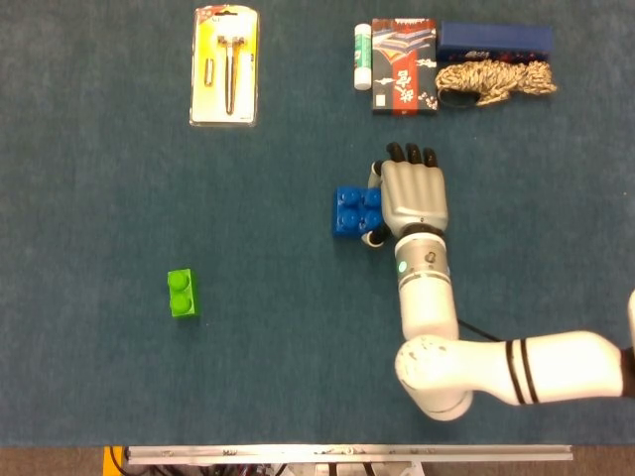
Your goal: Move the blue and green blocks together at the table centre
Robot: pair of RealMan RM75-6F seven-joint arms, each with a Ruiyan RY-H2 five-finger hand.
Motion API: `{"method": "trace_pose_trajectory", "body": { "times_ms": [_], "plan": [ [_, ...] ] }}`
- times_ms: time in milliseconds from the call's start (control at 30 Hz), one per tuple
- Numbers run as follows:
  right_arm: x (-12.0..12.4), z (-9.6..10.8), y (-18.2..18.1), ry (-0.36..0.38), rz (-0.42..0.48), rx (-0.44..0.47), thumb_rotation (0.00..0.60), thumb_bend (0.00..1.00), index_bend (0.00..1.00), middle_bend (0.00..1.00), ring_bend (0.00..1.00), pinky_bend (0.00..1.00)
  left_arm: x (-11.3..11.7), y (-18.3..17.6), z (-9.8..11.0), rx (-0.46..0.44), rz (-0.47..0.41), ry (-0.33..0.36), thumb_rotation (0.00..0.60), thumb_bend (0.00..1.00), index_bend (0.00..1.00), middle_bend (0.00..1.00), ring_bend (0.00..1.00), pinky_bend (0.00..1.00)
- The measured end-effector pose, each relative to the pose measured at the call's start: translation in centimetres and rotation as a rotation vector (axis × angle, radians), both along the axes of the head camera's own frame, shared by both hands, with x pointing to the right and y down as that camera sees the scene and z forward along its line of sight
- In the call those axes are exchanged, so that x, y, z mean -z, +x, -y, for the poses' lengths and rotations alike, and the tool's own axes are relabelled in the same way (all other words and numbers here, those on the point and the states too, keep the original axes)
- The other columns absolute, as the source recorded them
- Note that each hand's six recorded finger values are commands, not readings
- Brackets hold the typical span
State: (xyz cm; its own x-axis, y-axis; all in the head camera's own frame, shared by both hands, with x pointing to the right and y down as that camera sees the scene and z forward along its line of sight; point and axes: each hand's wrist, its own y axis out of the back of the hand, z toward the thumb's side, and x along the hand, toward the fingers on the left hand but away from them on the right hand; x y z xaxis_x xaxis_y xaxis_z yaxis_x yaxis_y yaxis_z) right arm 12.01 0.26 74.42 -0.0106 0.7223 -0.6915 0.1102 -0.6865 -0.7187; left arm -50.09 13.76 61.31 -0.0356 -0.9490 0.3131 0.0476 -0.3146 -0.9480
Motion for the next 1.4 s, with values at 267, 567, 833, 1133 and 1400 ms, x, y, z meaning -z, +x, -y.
{"method": "trace_pose_trajectory", "body": {
  "times_ms": [267, 567, 833, 1133, 1400],
  "plan": [
    [-0.4, 0.3, -0.1, -0.012, -0.020, -0.091, 0.600, 0.11, 0.57, 0.13, 0.00, 0.05, 0.0, 0.1, -0.1, -0.003, -0.003, 0.004, 0.600, 0.00, 0.44, 0.36, 0.28, 0.48],
    [-0.4, 0.6, -0.1, -0.013, -0.088, -0.137, 0.600, 0.12, 0.57, 0.13, 0.00, 0.05, -0.2, 0.0, -0.3, 0.001, 0.001, -0.002, 0.600, 0.00, 0.44, 0.36, 0.28, 0.48],
    [-0.2, 0.7, -0.9, -0.018, -0.106, -0.127, 0.600, 0.12, 0.57, 0.12, 0.00, 0.05, -0.3, 0.0, -0.4, 0.002, 0.004, -0.003, 0.600, 0.00, 0.44, 0.36, 0.28, 0.48],
    [-1.0, 0.3, -1.8, -0.049, -0.130, -0.101, 0.600, 0.12, 0.57, 0.10, 0.00, 0.04, -0.2, 0.0, -0.5, 0.002, 0.002, -0.005, 0.600, 0.00, 0.44, 0.36, 0.28, 0.48],
    [-1.2, 0.1, -2.3, -0.055, -0.132, -0.072, 0.600, 0.11, 0.35, 0.08, 0.00, 0.03, -0.2, 0.1, -0.5, 0.001, 0.001, -0.005, 0.600, 0.00, 0.44, 0.37, 0.28, 0.48]
  ]
}}
